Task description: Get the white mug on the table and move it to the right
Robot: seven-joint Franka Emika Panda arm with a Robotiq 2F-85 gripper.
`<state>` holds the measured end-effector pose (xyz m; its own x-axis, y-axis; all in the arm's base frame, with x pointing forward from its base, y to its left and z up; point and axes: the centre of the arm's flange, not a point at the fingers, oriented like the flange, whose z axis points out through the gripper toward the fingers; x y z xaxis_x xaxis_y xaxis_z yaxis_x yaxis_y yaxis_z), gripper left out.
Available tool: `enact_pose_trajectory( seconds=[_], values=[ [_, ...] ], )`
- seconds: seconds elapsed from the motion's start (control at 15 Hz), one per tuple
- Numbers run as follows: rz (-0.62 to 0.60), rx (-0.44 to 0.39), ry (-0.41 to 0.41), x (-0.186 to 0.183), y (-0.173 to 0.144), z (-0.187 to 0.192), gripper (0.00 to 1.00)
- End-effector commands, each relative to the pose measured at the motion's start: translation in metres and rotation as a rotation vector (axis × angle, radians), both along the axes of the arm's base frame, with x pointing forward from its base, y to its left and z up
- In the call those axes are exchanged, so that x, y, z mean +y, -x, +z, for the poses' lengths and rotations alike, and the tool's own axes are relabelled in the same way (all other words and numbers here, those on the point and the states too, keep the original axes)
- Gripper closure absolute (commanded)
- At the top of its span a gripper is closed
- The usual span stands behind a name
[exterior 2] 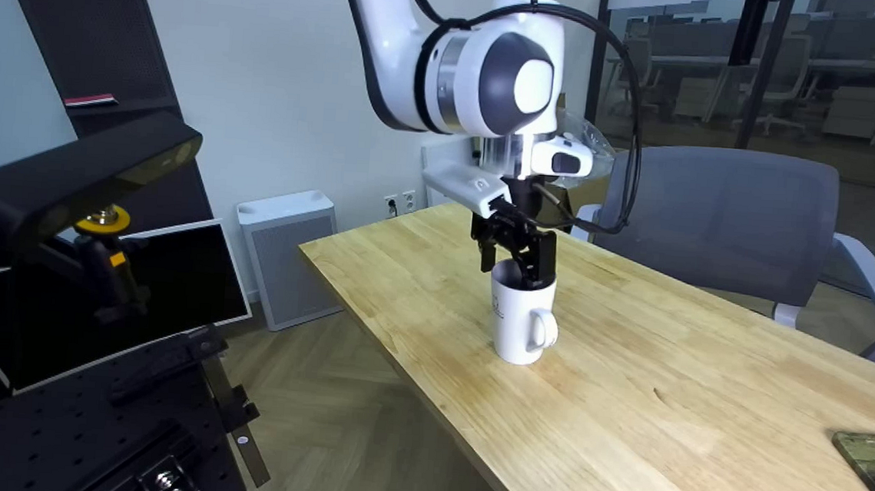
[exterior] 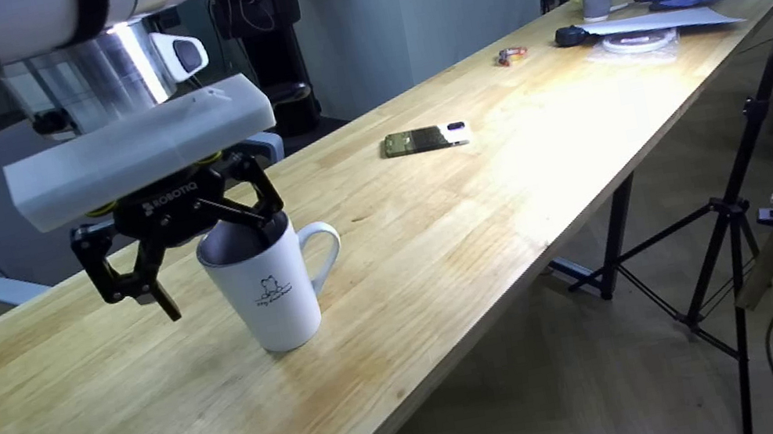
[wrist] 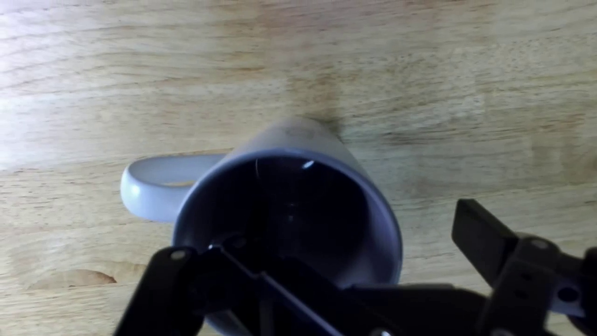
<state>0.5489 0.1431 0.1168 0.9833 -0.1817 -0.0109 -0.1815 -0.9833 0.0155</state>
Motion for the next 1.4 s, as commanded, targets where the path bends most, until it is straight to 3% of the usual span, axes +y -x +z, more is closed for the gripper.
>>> enact_pose_trajectory(
  seconds=[0.0,0.73,0.87,1.33],
  values=[
    [-0.04,0.011,0.011,0.0,-0.006,-0.005,0.23],
    [-0.08,0.03,0.044,-0.019,-0.008,-0.004,0.95],
    [-0.102,0.042,0.058,-0.026,-0.011,-0.001,1.0],
    [-0.14,0.059,0.089,-0.042,-0.03,0.037,0.98]
  ],
)
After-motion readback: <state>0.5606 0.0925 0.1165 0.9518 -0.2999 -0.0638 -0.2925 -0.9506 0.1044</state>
